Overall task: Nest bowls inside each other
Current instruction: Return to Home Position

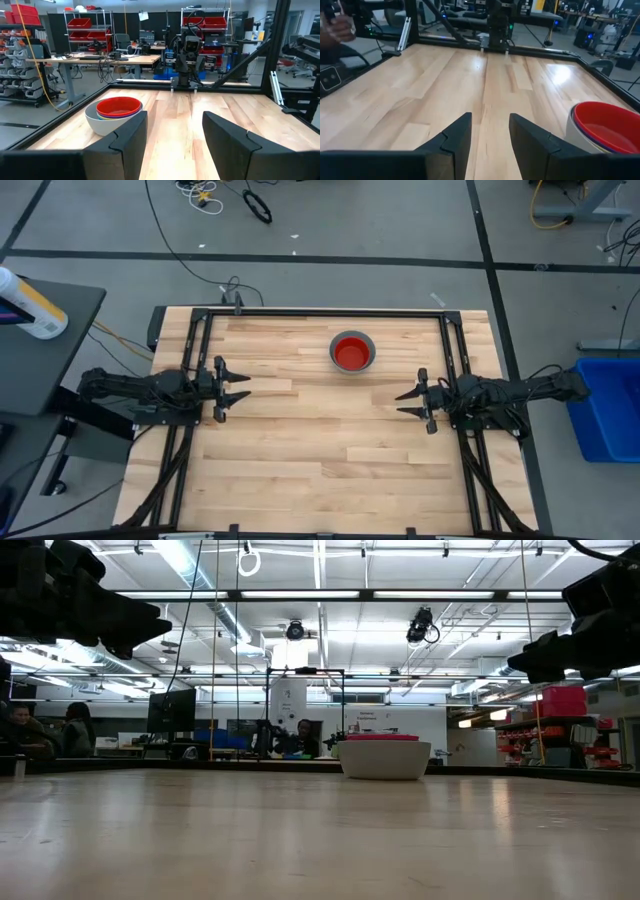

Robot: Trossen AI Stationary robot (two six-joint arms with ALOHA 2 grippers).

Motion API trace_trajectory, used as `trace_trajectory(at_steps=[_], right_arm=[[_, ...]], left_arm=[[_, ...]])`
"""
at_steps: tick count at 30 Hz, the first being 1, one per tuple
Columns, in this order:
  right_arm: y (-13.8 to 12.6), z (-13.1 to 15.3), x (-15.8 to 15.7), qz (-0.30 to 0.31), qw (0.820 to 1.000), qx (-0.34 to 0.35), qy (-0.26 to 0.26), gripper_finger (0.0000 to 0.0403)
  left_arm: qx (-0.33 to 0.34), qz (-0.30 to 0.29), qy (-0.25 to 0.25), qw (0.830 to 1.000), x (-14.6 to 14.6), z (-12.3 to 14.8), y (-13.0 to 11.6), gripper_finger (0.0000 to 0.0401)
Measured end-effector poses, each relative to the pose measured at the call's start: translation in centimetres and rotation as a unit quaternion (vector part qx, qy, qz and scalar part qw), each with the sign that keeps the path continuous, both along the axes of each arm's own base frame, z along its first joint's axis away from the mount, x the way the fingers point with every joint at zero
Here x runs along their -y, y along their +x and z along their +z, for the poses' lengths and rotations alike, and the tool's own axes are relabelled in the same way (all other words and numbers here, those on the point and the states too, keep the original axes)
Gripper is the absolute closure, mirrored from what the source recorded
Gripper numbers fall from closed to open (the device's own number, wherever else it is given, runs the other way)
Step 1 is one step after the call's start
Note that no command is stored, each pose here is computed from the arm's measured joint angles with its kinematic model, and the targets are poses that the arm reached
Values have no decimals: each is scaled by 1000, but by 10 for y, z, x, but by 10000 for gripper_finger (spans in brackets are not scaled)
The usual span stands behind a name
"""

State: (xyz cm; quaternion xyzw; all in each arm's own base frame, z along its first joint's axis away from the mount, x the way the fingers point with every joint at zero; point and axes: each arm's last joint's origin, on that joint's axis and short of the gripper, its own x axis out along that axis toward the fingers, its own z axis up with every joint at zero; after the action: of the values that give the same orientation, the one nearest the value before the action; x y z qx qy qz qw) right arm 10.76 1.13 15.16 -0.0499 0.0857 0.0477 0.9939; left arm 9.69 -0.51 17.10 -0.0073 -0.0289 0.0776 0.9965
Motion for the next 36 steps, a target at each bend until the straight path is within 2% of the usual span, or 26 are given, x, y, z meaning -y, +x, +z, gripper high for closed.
trace_trajectory(at_steps=[11, 30, 36], right_arm=[[0, 0, 0, 0, 1000, 1, 1, 261], [0, 0, 0, 0, 1000, 1, 1, 261], [0, 0, 0, 0, 1000, 1, 1, 262]], left_arm=[[1, 1, 9, 1000, 0, 0, 0, 203], [-13, 6, 105, 994, 0, 1, 0, 203], [-16, 7, 120, 993, 0, 1, 0, 203]])
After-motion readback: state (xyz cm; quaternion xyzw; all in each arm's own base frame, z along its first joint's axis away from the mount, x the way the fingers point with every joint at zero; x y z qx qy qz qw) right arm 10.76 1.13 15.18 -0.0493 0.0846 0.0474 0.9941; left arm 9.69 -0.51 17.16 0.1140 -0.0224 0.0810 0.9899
